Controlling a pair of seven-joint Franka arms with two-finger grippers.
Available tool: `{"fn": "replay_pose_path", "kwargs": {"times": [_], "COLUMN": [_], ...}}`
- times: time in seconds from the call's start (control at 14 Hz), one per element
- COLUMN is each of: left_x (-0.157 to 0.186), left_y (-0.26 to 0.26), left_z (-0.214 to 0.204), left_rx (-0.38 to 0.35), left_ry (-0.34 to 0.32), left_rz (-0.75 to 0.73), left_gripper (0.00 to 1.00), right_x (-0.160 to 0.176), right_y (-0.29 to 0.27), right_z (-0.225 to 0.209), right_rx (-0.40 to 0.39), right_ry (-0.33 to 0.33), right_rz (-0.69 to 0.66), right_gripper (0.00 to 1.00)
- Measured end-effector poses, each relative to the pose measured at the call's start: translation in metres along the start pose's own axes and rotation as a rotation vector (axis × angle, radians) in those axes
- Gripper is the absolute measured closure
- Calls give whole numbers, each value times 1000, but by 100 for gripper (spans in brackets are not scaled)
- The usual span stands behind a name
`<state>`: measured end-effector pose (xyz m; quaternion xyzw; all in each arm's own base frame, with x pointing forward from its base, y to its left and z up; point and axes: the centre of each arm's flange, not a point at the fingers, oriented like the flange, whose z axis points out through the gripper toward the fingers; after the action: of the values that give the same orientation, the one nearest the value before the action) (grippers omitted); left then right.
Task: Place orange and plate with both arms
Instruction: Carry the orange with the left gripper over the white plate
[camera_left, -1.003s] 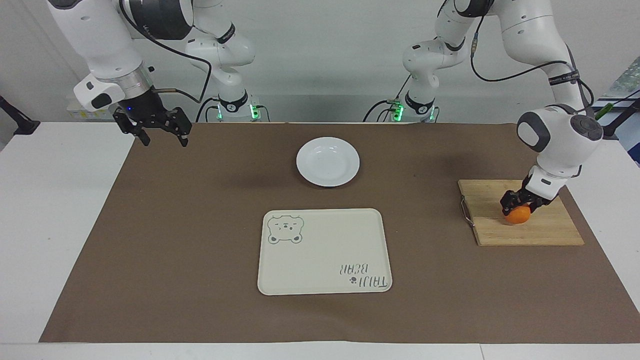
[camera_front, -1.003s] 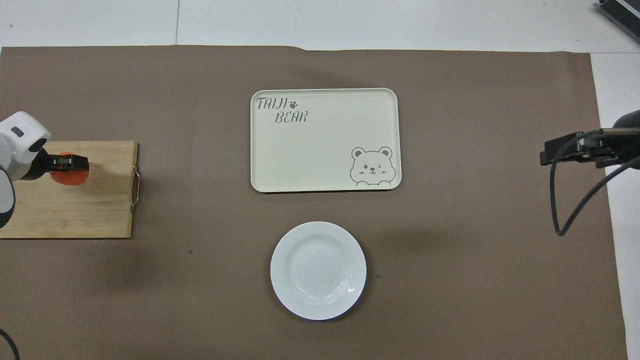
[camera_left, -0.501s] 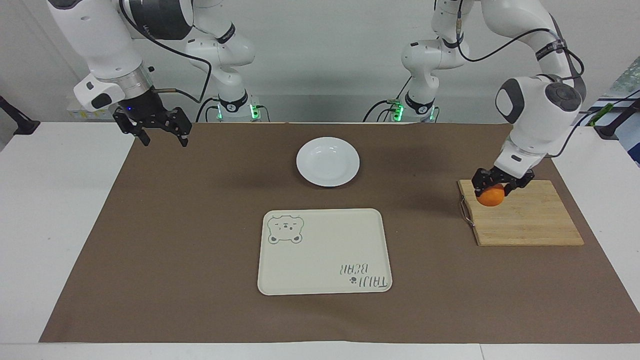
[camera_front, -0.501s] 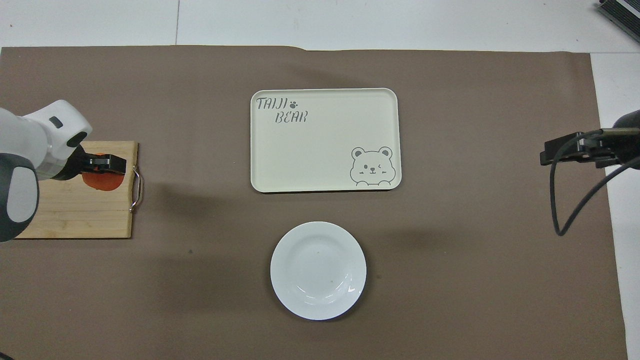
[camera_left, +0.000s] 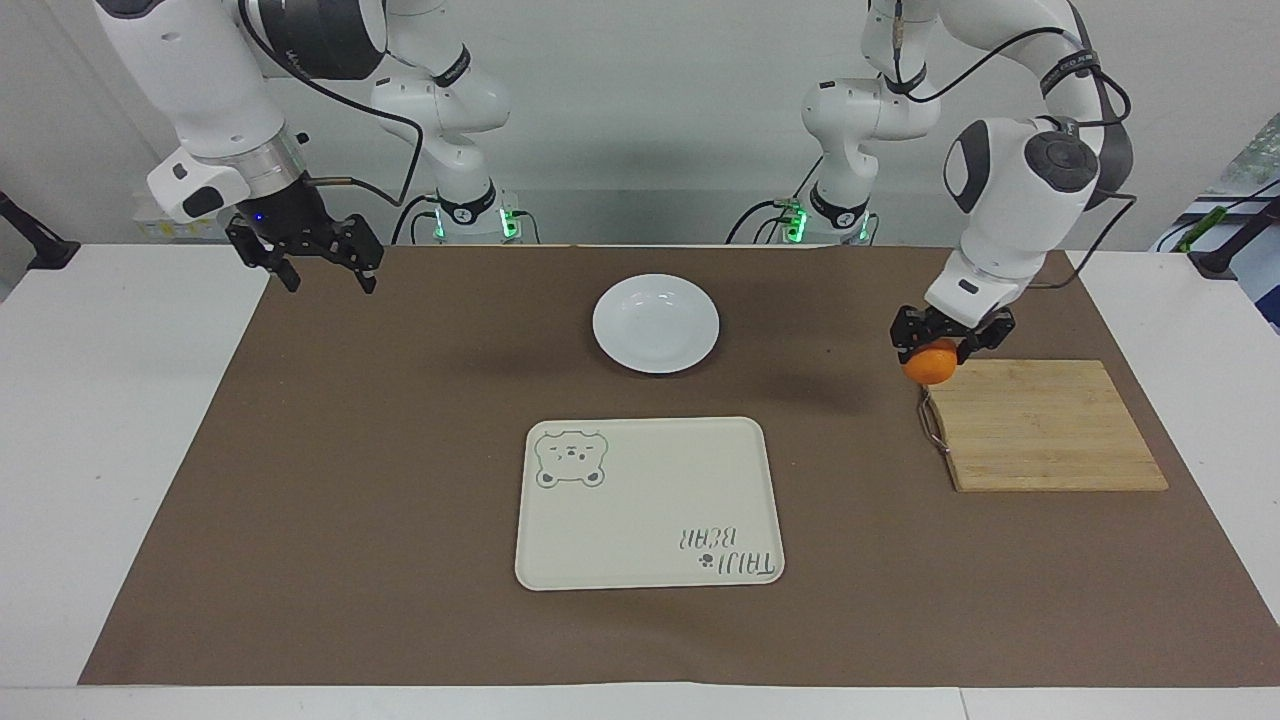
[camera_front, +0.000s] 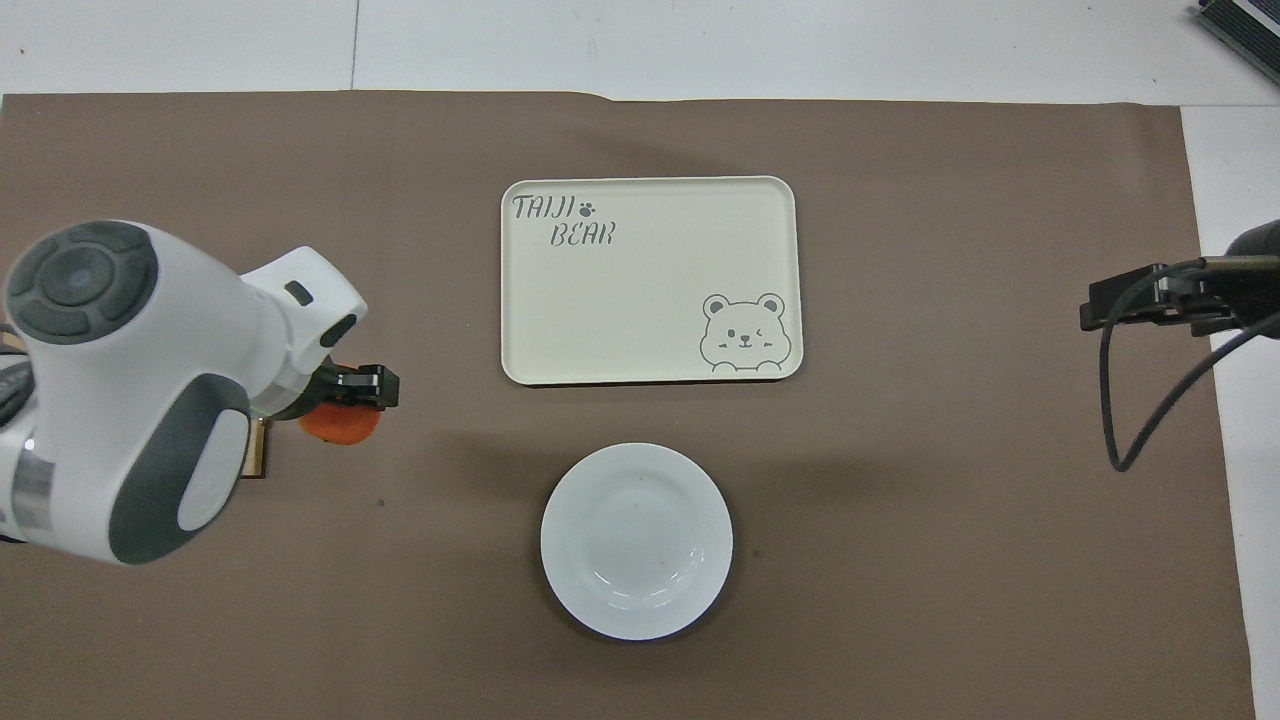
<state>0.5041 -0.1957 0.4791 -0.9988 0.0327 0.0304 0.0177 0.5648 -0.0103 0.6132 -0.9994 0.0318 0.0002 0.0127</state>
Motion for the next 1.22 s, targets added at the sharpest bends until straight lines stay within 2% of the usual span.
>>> {"fn": "replay_pose_path", "kwargs": {"times": [0.29, 0.43, 0.57, 0.72, 0.93, 1.22], "left_x": [-32, -55, -82, -97, -100, -101], "left_y": [66, 103, 150, 180, 212, 232], "left_z": [14, 30, 53, 73, 96, 118], "left_rx": [-13, 2, -22, -65, -127, -145], "left_ry": [-40, -53, -22, -19, 7, 19], "left_rz": [-8, -65, -122, -192, -289, -332], "left_gripper": [19, 19, 19, 19, 19, 19], "right_x": [0, 0, 0, 0, 0, 0], "right_y": [0, 0, 0, 0, 0, 0], "right_z": [0, 0, 0, 0, 0, 0], "right_rx": [0, 0, 0, 0, 0, 0], "right_ry": [0, 0, 0, 0, 0, 0], "right_rz": [0, 0, 0, 0, 0, 0], "right_gripper": [0, 0, 0, 0, 0, 0]}}
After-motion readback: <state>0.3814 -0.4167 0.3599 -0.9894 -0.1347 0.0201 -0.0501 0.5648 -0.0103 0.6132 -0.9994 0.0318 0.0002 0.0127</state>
